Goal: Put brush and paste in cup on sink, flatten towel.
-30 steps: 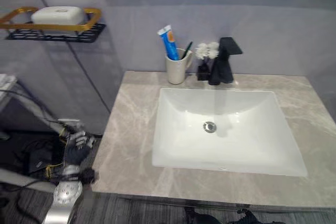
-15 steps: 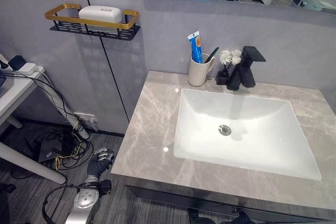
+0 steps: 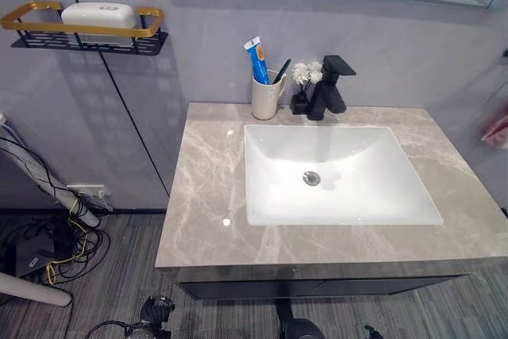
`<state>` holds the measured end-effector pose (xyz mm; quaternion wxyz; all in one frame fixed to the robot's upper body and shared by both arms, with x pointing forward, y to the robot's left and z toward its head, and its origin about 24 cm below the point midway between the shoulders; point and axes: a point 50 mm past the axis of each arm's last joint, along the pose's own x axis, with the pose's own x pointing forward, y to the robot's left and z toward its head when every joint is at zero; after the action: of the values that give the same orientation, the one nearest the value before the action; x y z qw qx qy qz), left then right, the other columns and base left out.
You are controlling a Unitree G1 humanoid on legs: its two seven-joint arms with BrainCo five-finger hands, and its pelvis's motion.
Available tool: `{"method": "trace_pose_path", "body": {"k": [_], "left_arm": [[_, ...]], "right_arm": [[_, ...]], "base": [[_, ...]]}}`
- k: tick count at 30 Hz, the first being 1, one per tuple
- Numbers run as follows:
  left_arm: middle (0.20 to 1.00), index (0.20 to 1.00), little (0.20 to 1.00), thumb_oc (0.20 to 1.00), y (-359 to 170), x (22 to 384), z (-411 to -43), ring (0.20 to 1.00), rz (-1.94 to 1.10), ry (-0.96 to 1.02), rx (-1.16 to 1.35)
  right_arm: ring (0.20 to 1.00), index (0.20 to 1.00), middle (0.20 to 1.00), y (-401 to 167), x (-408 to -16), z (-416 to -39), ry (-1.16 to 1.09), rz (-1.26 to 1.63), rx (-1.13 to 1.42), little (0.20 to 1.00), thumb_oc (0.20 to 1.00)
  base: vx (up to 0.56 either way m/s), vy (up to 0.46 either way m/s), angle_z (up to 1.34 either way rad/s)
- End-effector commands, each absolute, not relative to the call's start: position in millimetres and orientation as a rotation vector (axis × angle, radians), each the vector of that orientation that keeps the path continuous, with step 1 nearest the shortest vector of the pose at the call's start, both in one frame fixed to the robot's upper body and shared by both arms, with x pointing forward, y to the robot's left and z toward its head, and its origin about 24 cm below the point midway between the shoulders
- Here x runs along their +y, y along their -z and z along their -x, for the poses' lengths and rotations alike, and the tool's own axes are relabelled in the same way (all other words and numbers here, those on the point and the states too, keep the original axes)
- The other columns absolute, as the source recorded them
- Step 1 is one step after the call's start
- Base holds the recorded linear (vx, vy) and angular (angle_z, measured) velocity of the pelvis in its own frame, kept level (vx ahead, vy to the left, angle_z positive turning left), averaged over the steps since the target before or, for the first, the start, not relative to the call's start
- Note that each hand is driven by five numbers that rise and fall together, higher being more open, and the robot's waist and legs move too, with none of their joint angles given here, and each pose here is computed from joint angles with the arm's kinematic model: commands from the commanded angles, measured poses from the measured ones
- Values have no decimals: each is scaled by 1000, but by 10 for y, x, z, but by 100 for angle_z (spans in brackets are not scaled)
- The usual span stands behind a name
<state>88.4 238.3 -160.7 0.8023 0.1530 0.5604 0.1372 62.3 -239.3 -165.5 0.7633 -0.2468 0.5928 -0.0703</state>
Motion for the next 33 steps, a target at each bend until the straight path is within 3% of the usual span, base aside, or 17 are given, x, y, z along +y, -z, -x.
{"method": "trace_pose_path", "body": {"k": [1, 2, 3, 9, 16, 22, 28, 33], "left_arm": [[667, 667, 667, 667, 1593, 2422, -907, 667, -401, -215, 1200], [959, 959, 959, 959, 1607, 2438, -847, 959, -419, -192, 1230], [1000, 1000, 1000, 1000, 1606, 2471, -815, 1000, -434, -196, 1244], [1000, 1000, 1000, 1000, 1622, 2559, -639, 1000, -446, -187, 1329], [1000, 1000, 1000, 1000, 1667, 2457, -540, 1000, -499, -75, 1381], [1000, 1000, 1000, 1000, 1604, 2400, -927, 1000, -534, -74, 1229], [1000, 1000, 1000, 1000, 1525, 2222, -1326, 1000, -633, 34, 1079], [1000, 1000, 1000, 1000, 1515, 2224, -1344, 1000, -663, 50, 1057]], "right_arm": [[1000, 1000, 1000, 1680, -2299, -624, 118, 508, 1297, 1000, 1000], [1000, 1000, 1000, 1688, -2281, -596, 108, 499, 1300, 1000, 1000], [1000, 1000, 1000, 1695, -2267, -556, 93, 495, 1304, 1000, 1000], [1000, 1000, 1000, 1710, -2289, -426, 62, 485, 1354, 1000, 1000], [1000, 1000, 1000, 1668, -2330, -666, 123, 405, 1282, 1000, 1000], [1000, 1000, 1000, 1664, -2315, -708, 79, 449, 1269, 1000, 1000], [1000, 1000, 1000, 1589, -2551, -792, 201, 442, 1242, 1000, 1000], [1000, 1000, 1000, 1548, -2647, -856, 176, 502, 1226, 1000, 1000]], "base": [[-221, 65, -70], [-208, 58, -43], [-177, 20, -68], [-120, -37, -98], [-67, -57, -89], [-18, -315, -129], [58, -288, -79], [57, -136, -153]]}}
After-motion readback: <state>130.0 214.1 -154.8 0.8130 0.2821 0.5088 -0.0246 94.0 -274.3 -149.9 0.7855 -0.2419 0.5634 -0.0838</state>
